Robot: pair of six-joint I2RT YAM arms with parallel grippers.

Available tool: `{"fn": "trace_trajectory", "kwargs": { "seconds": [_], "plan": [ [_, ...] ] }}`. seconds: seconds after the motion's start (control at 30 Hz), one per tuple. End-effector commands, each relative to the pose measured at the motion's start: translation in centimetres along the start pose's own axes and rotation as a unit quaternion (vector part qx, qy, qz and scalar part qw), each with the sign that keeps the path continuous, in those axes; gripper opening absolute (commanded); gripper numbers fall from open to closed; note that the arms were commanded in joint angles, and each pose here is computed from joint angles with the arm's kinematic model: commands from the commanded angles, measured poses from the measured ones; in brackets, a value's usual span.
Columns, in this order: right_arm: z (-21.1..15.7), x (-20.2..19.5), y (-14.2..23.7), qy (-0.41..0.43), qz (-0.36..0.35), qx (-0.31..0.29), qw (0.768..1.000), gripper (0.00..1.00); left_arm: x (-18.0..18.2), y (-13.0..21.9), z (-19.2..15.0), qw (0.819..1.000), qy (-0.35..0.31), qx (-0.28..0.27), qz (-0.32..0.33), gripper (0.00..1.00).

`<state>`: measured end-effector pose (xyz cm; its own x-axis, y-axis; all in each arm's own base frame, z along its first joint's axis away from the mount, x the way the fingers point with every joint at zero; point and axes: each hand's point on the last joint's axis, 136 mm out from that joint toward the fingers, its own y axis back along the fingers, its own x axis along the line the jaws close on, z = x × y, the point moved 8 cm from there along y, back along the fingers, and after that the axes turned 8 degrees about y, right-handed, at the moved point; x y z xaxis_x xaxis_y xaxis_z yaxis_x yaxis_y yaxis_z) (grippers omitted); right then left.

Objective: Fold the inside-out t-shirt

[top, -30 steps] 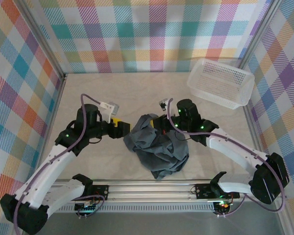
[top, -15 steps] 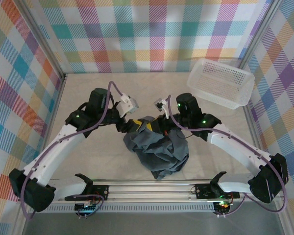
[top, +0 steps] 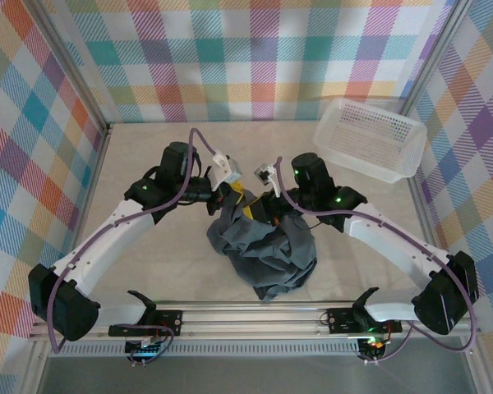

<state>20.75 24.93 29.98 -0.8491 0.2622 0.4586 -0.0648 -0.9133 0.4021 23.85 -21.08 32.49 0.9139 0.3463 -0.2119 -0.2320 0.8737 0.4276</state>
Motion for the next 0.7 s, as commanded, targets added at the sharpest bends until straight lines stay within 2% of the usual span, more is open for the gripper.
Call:
{"fn": "trace_trajectory", "kwargs": {
  "seconds": [0.0,0.1,0.2,0.3,0.4,0.57,0.67],
  "plan": [
    [-0.9,-2.8,0.7,-0.031,-0.094,-0.006,0.995,0.14,-1.1,1.2,2.5,0.998,0.056,-0.025,-0.01,0.0],
    [-3.2,-5.6,2.1,-0.06,-0.198,-0.005,0.978,0.14,-1.3,1.6,3.9,0.984,0.175,-0.021,-0.012,0.0],
    [-3.3,-4.3,3.1,-0.048,-0.179,-0.019,0.983,0.2,-1.4,1.0,4.0,0.968,0.248,-0.007,-0.026,0.0],
    [-2.9,-2.1,4.3,-0.046,-0.15,-0.053,0.986,0.27,-1.3,-0.1,3.2,0.963,0.268,0.019,-0.023,0.0],
    [-3.2,0.0,4.4,-0.036,-0.171,-0.099,0.98,0.27,-0.6,-1.1,2.6,0.958,0.286,0.031,-0.006,0.0],
    [-2.9,3.0,2.7,-0.043,-0.241,-0.212,0.946,0.25,0.2,-2.1,2.8,0.947,0.319,0.031,-0.005,0.0],
    [-2.7,2.8,0.5,-0.059,-0.279,-0.224,0.932,0.25,0.4,-2.4,2.9,0.945,0.325,0.029,0.001,0.0]
  ]
}}
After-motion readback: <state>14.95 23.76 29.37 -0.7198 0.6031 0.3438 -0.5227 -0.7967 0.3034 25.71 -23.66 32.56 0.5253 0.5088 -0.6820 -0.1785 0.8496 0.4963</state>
